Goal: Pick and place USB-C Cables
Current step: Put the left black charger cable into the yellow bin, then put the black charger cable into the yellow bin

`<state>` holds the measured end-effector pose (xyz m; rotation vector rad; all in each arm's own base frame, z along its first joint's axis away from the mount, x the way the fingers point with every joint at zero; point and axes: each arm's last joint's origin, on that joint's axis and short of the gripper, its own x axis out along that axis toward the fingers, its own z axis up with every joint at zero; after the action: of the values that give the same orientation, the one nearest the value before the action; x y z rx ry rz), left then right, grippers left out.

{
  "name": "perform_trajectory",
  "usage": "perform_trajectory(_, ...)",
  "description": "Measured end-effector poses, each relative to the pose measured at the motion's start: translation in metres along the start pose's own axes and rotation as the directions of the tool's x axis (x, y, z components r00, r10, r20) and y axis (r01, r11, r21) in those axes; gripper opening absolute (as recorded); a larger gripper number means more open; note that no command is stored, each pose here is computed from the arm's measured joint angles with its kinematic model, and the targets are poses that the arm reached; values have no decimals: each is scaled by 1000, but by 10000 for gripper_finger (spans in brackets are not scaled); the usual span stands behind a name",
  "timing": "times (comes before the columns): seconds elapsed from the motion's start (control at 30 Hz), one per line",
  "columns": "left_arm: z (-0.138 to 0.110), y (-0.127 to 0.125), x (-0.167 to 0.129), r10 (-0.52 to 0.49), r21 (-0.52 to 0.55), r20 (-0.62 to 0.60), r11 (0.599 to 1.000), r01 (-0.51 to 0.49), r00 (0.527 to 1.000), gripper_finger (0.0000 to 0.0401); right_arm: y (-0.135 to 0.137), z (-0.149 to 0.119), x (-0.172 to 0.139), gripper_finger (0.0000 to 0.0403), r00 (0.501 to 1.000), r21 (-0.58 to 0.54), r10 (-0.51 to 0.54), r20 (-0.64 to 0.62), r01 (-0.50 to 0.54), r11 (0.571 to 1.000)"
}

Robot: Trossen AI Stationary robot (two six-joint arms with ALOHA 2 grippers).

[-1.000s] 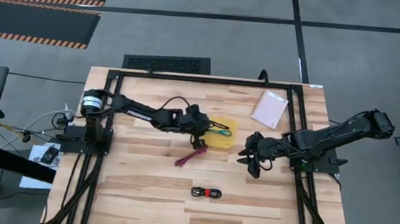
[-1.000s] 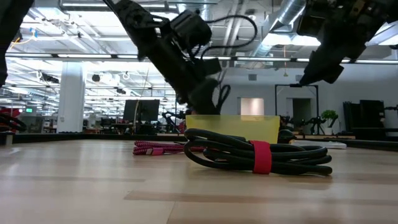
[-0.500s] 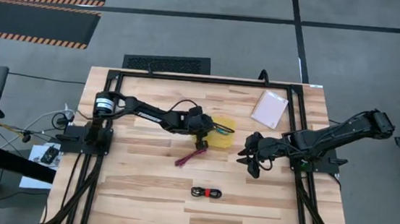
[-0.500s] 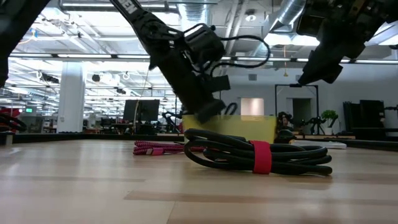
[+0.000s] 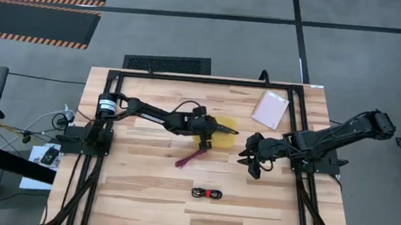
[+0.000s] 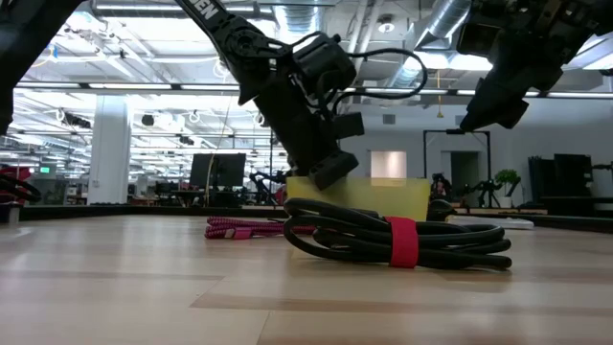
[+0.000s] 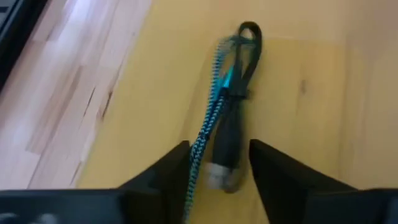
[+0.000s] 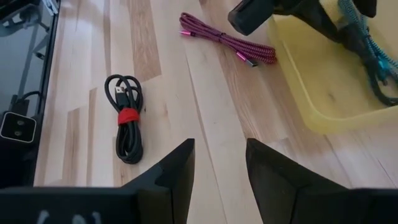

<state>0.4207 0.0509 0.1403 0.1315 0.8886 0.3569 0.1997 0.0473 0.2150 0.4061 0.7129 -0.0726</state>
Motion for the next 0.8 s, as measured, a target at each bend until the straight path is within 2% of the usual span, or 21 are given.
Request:
perform_trajectory(0.13,7,1,-3,-1,-5,8,1000,1,1000,209,0,0,0,168,1000,0,0,1,0,1000)
perform_trajectory(0.27,18,3,-7,1,-25,19,1000,0,1000,239,0,0,0,168,1000,5,1,2,-1,1000)
perform_trajectory(0.47,37,5,-16,-1,-16,19,1000,2,1000,246,0,0,0,168,1000,10,2,3,-2,1000)
perform_trajectory(0.6,48,3,-28,-9,28,23,1000,8,1000,246,0,1,0,168,1000,10,4,6,-4,1000)
perform_trajectory(0.8,61,3,-65,13,61,70,998,-17,997,247,5,-2,0,168,1000,1,12,4,-12,1000)
